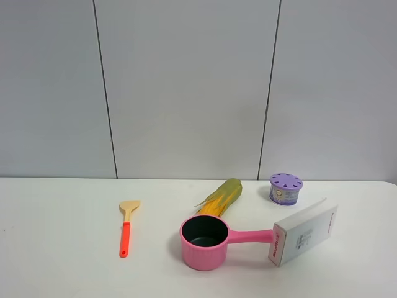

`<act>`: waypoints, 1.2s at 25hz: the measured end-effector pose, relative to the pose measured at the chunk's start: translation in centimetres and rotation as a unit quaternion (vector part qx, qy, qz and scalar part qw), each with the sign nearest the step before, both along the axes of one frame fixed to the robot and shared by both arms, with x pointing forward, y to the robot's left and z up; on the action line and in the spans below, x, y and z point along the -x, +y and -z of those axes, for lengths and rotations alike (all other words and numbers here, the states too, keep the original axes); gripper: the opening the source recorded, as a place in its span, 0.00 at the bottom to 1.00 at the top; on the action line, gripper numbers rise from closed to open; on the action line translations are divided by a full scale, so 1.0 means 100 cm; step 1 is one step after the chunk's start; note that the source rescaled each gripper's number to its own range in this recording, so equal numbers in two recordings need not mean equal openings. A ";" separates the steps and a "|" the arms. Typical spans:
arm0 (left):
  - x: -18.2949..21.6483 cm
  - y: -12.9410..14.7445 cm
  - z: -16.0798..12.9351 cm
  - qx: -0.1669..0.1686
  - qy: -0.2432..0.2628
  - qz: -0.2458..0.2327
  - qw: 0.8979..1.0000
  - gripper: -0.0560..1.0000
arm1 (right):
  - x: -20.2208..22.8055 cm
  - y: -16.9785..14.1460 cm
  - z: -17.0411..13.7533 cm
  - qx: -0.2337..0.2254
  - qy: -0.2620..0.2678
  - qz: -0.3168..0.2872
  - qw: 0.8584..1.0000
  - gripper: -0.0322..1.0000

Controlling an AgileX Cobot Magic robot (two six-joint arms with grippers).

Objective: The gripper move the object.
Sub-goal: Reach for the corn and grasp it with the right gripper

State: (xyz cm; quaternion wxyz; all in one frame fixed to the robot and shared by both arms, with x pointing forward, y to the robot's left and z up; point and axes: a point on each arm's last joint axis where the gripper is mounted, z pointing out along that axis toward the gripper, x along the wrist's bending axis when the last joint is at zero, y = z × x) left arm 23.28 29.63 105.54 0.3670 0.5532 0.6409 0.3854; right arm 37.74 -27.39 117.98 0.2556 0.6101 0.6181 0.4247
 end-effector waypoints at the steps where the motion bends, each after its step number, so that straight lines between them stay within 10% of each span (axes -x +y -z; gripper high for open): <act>1: 0.000 0.000 0.000 0.000 0.000 0.000 1.000 1.00 | -0.011 0.006 -0.003 -0.010 0.007 -0.014 1.000 0.89; 15: 0.000 0.000 0.000 0.000 0.000 0.000 1.000 1.00 | -0.155 0.173 0.053 -0.012 0.116 -0.174 0.978 0.97; 22: 0.000 0.000 0.000 0.000 0.000 0.000 1.000 1.00 | -0.196 0.203 0.100 -0.074 0.188 -0.037 0.979 1.00; 30: 0.000 0.000 0.000 0.000 0.000 0.000 1.000 1.00 | -0.229 0.196 0.154 -0.022 0.232 0.093 0.968 1.00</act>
